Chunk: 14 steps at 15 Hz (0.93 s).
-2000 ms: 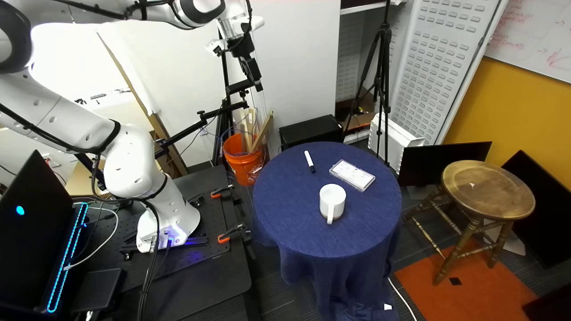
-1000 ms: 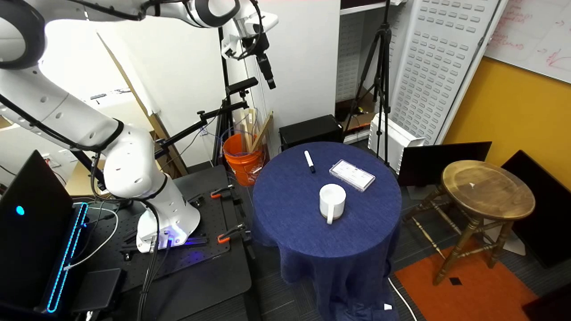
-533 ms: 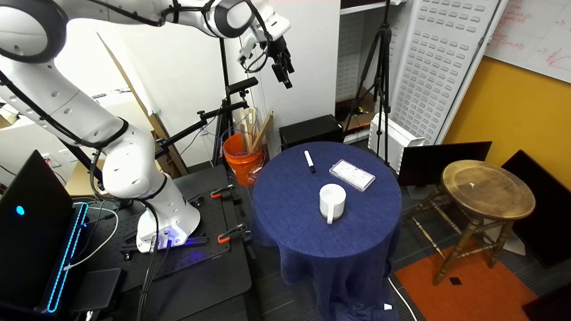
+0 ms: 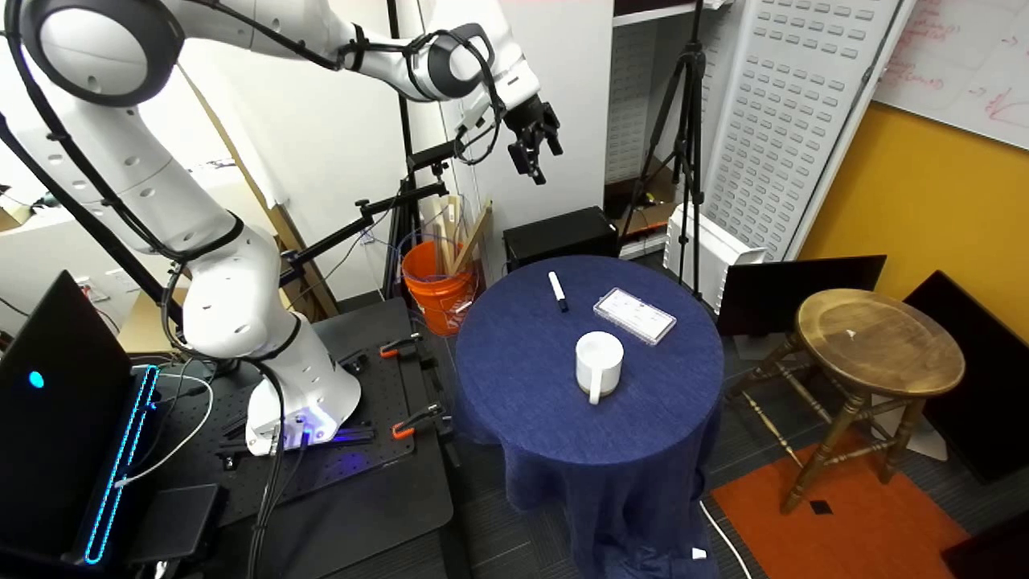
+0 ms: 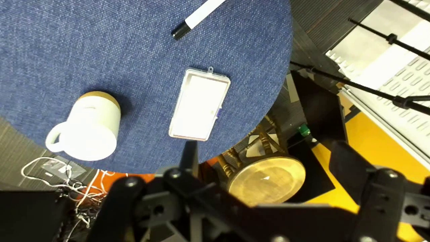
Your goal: Pick the marker and put it in the cup
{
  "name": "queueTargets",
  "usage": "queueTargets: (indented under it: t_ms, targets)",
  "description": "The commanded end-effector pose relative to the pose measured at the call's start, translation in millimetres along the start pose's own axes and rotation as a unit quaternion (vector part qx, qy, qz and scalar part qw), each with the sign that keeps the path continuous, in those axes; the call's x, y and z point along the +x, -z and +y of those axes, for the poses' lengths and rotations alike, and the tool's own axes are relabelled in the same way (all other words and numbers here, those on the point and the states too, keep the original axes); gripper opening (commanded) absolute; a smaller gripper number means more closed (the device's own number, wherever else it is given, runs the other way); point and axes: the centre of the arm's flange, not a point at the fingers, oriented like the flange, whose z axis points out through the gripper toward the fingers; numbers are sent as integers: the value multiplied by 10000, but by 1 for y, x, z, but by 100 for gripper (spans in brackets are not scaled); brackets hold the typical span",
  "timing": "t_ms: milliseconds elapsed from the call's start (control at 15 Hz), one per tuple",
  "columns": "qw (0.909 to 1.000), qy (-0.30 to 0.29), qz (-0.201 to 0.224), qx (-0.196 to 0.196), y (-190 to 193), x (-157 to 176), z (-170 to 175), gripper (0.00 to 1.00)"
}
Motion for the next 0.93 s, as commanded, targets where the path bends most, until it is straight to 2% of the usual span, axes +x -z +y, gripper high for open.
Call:
queueTargets:
  t_ms: [0, 333, 533, 867]
  targets:
    - [10000, 3, -40, -39, -6, -1, 0, 100]
    - [10000, 9, -40, -28, -5, -1, 0, 100]
    - [10000, 0, 49, 63, 3, 11, 10, 100]
    - [9990, -387, 18, 204, -27, 16, 19, 100]
